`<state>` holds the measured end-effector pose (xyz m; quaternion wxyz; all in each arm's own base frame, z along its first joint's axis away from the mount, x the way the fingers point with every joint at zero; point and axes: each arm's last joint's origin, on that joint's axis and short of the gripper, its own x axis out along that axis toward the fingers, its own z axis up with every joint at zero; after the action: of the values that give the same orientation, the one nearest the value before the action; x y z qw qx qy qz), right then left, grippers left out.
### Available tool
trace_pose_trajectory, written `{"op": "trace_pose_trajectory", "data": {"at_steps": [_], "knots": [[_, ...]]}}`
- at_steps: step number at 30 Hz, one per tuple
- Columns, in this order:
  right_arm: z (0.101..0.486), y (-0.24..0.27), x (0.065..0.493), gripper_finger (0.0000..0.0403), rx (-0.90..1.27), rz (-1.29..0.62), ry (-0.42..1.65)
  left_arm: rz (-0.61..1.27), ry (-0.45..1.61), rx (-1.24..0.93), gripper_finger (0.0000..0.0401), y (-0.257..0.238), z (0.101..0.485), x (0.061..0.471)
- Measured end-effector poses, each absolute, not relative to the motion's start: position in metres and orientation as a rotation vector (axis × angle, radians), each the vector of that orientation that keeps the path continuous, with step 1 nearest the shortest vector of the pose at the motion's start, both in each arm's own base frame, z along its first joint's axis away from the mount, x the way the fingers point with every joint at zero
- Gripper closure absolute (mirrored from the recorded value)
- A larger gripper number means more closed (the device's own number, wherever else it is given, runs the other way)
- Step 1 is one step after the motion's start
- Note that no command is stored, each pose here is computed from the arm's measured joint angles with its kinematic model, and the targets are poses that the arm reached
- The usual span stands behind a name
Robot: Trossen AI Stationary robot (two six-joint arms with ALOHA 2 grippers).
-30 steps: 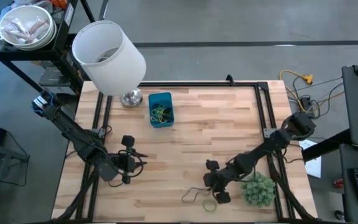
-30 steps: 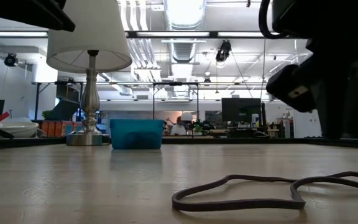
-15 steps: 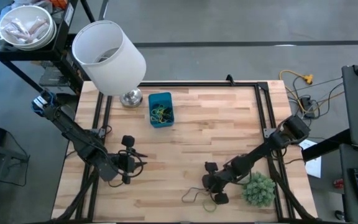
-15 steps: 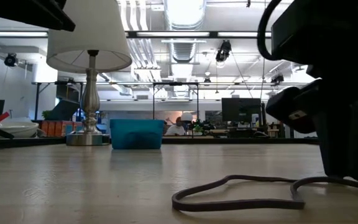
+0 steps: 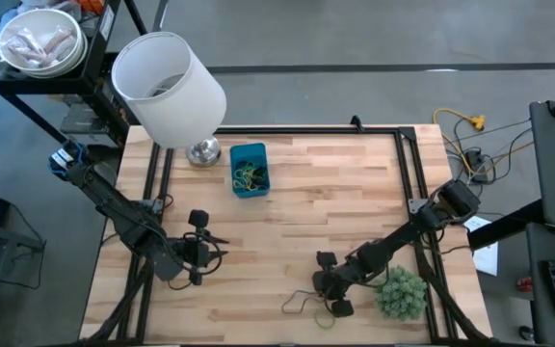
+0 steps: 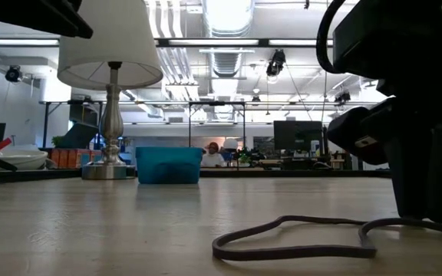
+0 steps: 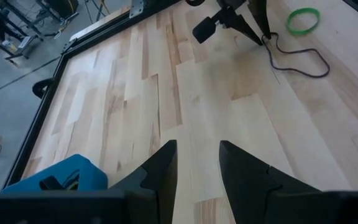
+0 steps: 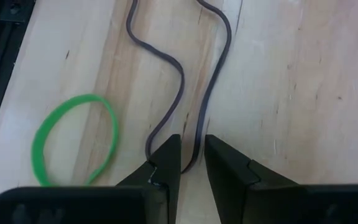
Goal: Pick and place rubber bands into bin
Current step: Put the purple rubber band into the blue bin
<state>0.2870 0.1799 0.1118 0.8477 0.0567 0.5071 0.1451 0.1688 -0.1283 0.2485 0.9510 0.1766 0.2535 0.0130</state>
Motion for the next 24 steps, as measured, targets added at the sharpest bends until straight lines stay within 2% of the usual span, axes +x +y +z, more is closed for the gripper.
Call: {"op": "trace_pose_trajectory", "data": {"at_steps": [7, 14, 24], "knots": [[0.1091, 0.1803, 0.2850, 0.0338, 0.075, 0.294, 1.080, 0.027, 0.515, 0.359, 0.0296, -0.1283, 0.2485, 0.1688], [0.1090, 0.1822, 0.2823, 0.0389, -0.002, 0.330, 1.074, 0.027, 0.515, 0.360, 0.0296, -0.1283, 0.2485, 0.1688], [0.1172, 0.1857, 0.2879, 0.0394, -0.140, 0.340, 1.030, 0.026, 0.516, 0.360, 0.0296, -0.1283, 0.2485, 0.1688]]}}
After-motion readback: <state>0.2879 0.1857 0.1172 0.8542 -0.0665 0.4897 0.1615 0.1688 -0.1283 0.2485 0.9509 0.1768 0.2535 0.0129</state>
